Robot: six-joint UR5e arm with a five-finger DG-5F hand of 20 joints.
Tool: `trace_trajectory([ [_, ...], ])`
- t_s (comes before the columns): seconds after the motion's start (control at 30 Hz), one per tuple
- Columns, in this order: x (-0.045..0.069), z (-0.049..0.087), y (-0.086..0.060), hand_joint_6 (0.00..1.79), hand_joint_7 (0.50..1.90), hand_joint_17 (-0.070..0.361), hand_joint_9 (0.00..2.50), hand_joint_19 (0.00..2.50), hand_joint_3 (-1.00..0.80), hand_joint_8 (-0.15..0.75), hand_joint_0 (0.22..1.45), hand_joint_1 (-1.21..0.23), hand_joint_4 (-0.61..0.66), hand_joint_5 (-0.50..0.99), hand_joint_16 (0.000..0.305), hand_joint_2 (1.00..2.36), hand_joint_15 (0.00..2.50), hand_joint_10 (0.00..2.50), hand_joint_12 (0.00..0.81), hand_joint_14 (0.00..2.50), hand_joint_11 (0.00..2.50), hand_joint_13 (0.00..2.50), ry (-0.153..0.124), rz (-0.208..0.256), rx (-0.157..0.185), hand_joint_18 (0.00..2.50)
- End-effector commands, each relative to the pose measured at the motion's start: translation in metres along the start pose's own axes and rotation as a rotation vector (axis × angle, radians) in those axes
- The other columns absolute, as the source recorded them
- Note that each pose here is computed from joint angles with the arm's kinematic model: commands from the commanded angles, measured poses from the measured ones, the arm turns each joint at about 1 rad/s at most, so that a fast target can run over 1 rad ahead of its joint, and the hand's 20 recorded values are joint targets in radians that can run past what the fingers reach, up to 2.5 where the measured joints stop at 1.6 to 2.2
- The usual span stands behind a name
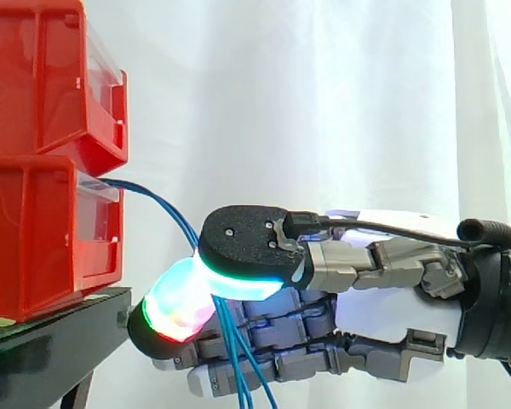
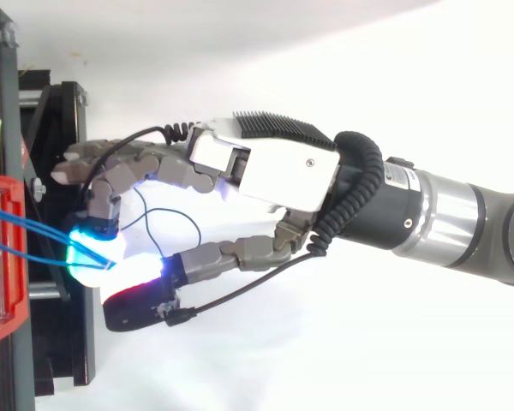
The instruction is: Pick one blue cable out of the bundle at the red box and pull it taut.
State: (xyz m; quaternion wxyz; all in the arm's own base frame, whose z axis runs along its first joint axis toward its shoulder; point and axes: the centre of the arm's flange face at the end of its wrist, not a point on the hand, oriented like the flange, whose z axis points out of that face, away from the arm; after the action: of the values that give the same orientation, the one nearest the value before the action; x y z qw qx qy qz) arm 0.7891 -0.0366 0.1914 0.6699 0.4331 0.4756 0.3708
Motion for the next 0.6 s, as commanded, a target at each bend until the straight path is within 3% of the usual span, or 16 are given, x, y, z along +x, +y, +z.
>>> trace_trajectory([
  [0.0,-0.001,0.003,0.004,0.96,0.94,0.127,0.38,0.05,-0.37,0.297,0.71,-0.84,0.06,-0.2,0.056,1.01,0.1,0.0,0.391,0.0,0.15,0.25,-0.005,0.023,-0.006,0.37],
  [0.17,-0.004,0.002,0.012,0.95,1.01,0.127,0.39,0.04,-0.45,0.3,0.75,-0.85,0.02,-0.21,0.057,1.0,0.08,0.0,0.39,0.0,0.14,0.27,0.002,0.038,0.01,0.41],
  [0.43,-0.014,-0.007,0.035,0.95,1.01,0.126,0.43,0.04,-0.49,0.302,0.79,-0.9,0.04,-0.21,0.056,1.0,0.08,0.0,0.388,0.0,0.14,0.3,0.026,0.063,0.077,0.44],
  [0.53,-0.014,-0.01,0.038,0.95,1.0,0.126,0.43,0.05,-0.49,0.302,0.8,-0.89,0.04,-0.21,0.056,1.0,0.09,0.0,0.386,0.0,0.15,0.31,0.036,0.093,0.102,0.44],
  [0.57,-0.014,-0.013,0.036,0.95,1.0,0.126,0.43,0.05,-0.49,0.302,0.8,-0.89,0.05,-0.21,0.056,1.0,0.09,0.0,0.386,0.0,0.15,0.31,0.043,0.131,0.127,0.44],
])
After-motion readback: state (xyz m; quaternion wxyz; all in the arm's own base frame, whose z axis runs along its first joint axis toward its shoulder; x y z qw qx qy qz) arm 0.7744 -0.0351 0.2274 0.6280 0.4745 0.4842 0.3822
